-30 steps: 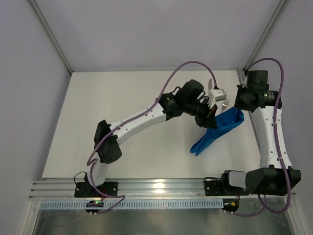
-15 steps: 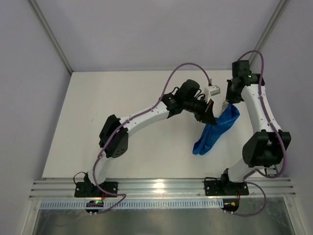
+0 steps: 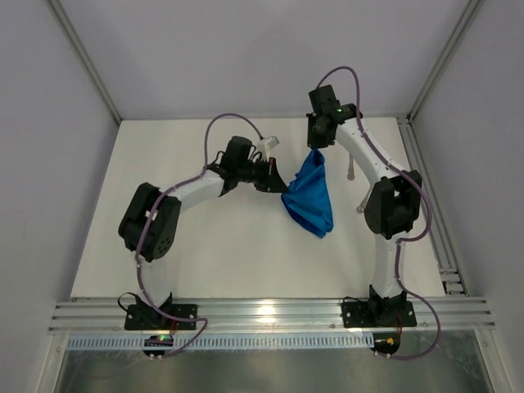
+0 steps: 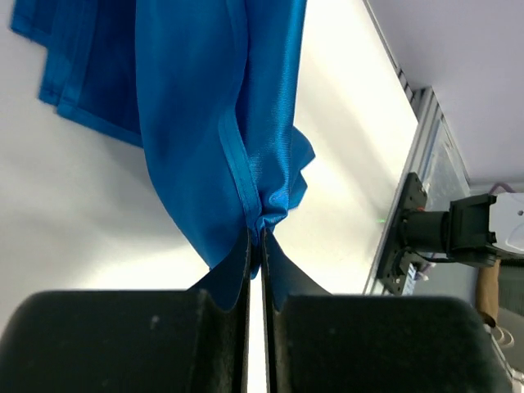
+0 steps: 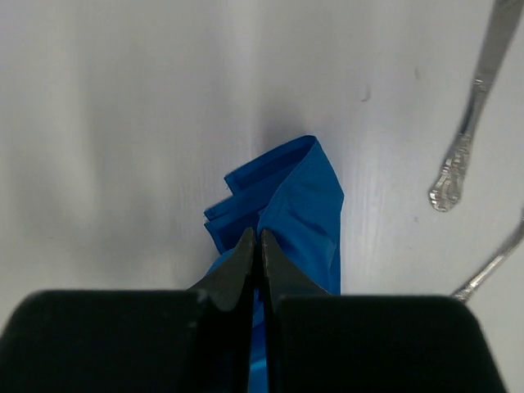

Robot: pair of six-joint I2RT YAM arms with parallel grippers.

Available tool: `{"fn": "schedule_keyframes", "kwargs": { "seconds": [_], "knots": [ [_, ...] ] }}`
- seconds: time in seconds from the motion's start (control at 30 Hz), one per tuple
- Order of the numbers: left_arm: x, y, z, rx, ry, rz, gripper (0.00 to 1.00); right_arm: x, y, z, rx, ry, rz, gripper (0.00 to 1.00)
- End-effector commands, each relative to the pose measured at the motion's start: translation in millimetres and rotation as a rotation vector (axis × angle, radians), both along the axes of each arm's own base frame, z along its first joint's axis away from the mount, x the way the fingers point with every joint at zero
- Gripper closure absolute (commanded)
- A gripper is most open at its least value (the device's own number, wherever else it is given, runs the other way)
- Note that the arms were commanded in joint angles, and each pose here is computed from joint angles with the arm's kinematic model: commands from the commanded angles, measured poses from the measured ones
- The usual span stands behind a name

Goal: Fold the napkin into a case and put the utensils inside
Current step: Turn over the upper triangle folded napkin at the center of the board.

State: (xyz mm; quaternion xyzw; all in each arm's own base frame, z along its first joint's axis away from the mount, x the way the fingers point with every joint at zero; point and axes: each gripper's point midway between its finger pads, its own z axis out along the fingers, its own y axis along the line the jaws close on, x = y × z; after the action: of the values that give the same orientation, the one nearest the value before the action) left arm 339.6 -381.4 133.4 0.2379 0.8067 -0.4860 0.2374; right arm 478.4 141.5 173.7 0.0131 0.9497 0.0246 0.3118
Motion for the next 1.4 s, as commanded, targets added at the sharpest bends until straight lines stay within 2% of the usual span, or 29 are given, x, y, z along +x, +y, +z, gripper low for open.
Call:
{"fn": "schedule_keyframes", "kwargs": {
  "seconds": [0.0, 0.07, 0.33, 0.53, 0.6, 0.67, 0.7, 0.73, 0.9, 1.0, 1.03, 1.07, 1.1, 1.13, 1.17, 1.23, 1.27, 1.37],
  "knots": [
    [6.7, 23.9, 33.9, -0.081, -0.157, 0.041, 1.0, 24.7, 64.7, 9.6, 0.155, -0.096, 0.035, 0.96],
    [4.4, 37.9, 27.0, -0.081, -0.141, 0.062, 1.0, 31.4, 86.1, -7.7, 0.194, -0.082, 0.027, 0.96],
    [12.0, 116.7, -2.8, -0.07, -0.057, 0.238, 1.0, 36.1, 174.5, -21.9, 0.328, -0.138, 0.059, 0.96],
    [13.6, 147.4, -16.8, -0.046, -0.027, 0.305, 1.0, 32.2, 209.8, -31.1, 0.385, -0.159, 0.08, 0.94],
    [12.6, 153.6, -22.1, -0.029, -0.014, 0.309, 1.0, 26.3, 227.8, -28.4, 0.422, -0.169, 0.128, 0.73],
    [13.5, 162.5, -27.6, -0.012, -0.004, 0.321, 1.0, 24.7, 242.2, -16.7, 0.455, -0.197, 0.173, 0.61],
    [10.4, 166.5, -32.4, 0.002, 0.009, 0.32, 1.0, 15.2, 255.4, -9.5, 0.488, -0.185, 0.226, 0.52],
    [9.1, 169.9, -33.2, 0.001, 0.014, 0.319, 1.0, 13.1, 259.6, -1.7, 0.487, -0.199, 0.261, 0.48],
    [11.0, 204.2, -34.9, -0.014, 0.053, 0.379, 1.0, -8.3, 240.5, 61.1, 0.454, -0.303, 0.321, 0.34],
    [13.7, 221.8, -36.0, -0.016, 0.066, 0.409, 1.0, -41.5, 209.9, 77.4, 0.414, -0.349, 0.357, 0.33],
    [12.9, 224.2, -36.5, -0.019, 0.071, 0.408, 1.0, -53.8, 201.8, 73.1, 0.404, -0.346, 0.375, 0.33],
    [12.3, 227.1, -37.6, -0.019, 0.078, 0.412, 1.0, -71.3, 188.6, 34.2, 0.365, -0.301, 0.391, 0.33],
    [9.7, 228.1, -37.9, -0.026, 0.09, 0.404, 1.0, -86.3, 177.8, 52.4, 0.38, -0.35, 0.403, 0.33],
    [8.9, 233.4, -41.9, -0.021, 0.103, 0.411, 1.0, -97.6, 168.9, 40.2, 0.364, -0.345, 0.411, 0.33],
    [7.4, 235.8, -44.6, -0.014, 0.11, 0.413, 1.0, -117.5, 158.4, -0.5, 0.324, -0.298, 0.415, 0.33],
    [3.4, 238.4, -49.5, -0.002, 0.12, 0.408, 1.0, -134.9, 143.8, -12.5, 0.275, -0.311, 0.405, 0.33],
    [4.8, 252.8, -54.0, 0.007, 0.128, 0.438, 1.0, -154.6, 144.4, -35.9, 0.236, -0.279, 0.432, 0.33],
    [3.0, 267.2, -64.7, 0.026, 0.17, 0.468, 1.0, -178.5, 151.6, -54.2, 0.151, -0.296, 0.502, 0.33]
  ]
}}
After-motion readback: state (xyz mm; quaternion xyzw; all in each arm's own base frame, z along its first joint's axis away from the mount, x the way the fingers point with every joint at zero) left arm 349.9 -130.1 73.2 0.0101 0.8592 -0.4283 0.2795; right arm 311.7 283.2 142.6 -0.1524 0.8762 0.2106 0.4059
